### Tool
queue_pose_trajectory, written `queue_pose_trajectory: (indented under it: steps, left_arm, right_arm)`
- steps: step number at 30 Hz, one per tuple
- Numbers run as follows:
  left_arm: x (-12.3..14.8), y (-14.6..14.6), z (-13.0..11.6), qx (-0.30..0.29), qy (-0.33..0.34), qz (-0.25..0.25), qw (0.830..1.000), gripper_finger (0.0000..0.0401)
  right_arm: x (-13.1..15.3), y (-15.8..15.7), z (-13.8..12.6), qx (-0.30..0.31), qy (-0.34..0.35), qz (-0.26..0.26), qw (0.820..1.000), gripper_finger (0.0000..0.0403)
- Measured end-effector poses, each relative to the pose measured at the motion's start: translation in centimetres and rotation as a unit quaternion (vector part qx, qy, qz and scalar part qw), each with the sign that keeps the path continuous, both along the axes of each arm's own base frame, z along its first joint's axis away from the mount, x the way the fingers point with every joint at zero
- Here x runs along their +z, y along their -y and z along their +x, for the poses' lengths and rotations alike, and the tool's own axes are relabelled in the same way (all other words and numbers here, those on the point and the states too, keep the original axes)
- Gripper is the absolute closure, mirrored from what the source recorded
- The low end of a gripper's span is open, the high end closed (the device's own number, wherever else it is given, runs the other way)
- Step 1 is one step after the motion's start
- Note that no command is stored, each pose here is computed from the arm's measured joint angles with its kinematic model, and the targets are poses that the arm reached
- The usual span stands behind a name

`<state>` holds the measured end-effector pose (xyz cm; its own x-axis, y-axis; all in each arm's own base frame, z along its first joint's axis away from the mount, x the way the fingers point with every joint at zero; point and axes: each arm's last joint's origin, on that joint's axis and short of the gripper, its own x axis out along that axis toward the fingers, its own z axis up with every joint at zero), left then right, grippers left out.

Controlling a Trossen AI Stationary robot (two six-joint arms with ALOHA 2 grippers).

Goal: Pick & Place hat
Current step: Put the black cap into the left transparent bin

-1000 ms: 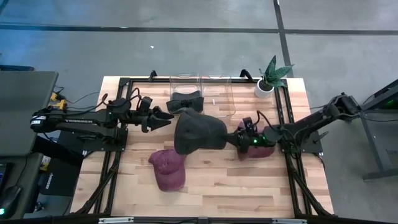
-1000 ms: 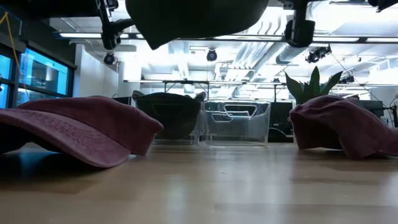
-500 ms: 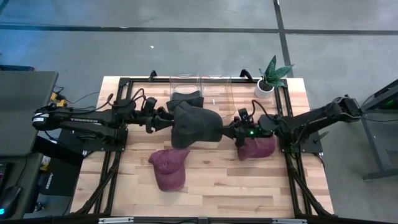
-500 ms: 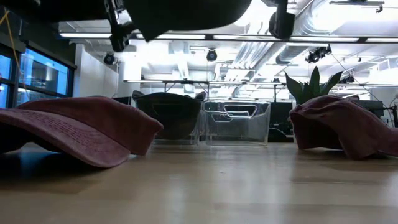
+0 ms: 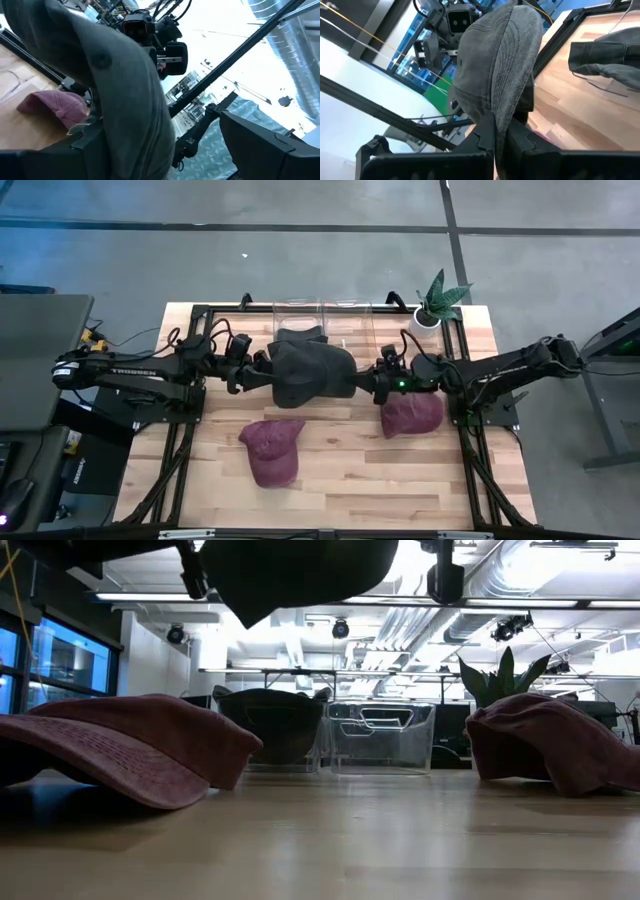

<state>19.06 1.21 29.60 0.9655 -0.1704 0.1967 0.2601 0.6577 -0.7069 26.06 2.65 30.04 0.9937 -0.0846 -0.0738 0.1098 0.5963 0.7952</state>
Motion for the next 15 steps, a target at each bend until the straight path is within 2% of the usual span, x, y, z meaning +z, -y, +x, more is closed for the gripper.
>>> queue_pose_trajectory:
  steps: [8,15]
  left_arm:
    - [-0.1,0.0,0.0,-0.003,-0.004,0.000,1.000,0.0078]
    - [-0.2,0.0,0.2,0.004,-0.006,-0.001,1.000,0.0078]
  right_arm:
    - [0.7,0.9,0.1,-0.008,0.035,0.003,0.999,0.0398]
    - [0.7,1.3,0.1,-0.001,0.037,0.006,0.999,0.0398]
